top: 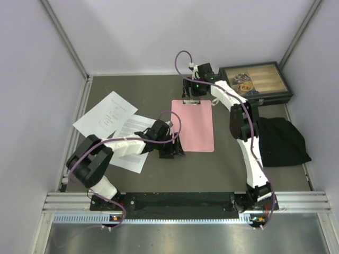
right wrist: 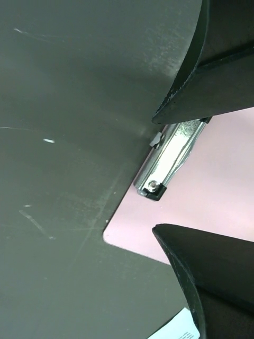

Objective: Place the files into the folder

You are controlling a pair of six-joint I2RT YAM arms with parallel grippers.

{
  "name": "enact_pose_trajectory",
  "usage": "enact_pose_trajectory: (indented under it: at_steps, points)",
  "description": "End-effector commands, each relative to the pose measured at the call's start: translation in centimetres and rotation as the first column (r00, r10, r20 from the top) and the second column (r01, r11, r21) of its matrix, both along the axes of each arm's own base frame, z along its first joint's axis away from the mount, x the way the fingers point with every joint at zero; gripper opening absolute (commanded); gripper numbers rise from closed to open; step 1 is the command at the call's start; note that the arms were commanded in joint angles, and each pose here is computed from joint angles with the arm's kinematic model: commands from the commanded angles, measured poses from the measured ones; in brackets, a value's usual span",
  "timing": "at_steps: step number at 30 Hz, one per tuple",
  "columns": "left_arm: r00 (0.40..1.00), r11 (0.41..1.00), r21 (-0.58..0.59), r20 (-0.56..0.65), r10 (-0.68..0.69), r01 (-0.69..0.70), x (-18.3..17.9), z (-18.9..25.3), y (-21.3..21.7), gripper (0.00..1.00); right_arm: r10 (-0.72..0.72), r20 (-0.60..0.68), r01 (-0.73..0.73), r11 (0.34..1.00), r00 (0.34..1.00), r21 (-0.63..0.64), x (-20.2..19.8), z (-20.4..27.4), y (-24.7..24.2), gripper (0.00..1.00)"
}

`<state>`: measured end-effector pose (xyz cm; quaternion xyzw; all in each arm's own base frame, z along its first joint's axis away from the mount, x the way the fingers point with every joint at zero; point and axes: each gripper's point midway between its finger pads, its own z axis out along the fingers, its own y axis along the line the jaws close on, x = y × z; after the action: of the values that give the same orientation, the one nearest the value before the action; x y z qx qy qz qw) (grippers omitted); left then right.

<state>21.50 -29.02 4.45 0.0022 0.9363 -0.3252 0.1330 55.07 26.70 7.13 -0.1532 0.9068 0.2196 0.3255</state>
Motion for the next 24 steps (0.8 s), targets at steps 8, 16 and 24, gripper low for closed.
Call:
enact_pose_trajectory:
  at_steps: [8,16,24]
  points:
    - [0.997,0.997,-0.023,0.029,0.075,-0.075,3.8,-0.7,-2.6,0.71,0.000,-0.074,0.001,1.000,0.997,0.009,-1.8,-1.9,-1.7,0.75]
    - [0.987,0.981,0.105,0.036,0.157,-0.160,5.0,-2.5,0.7,0.73,-0.073,-0.190,0.078,0.997,0.979,0.016,-7.1,-2.8,-3.3,0.71]
    - [0.979,0.956,0.211,0.076,0.190,-0.202,5.7,-3.6,4.0,0.73,-0.190,-0.275,0.201,0.979,0.943,0.013,-14.6,-1.4,-5.8,0.67]
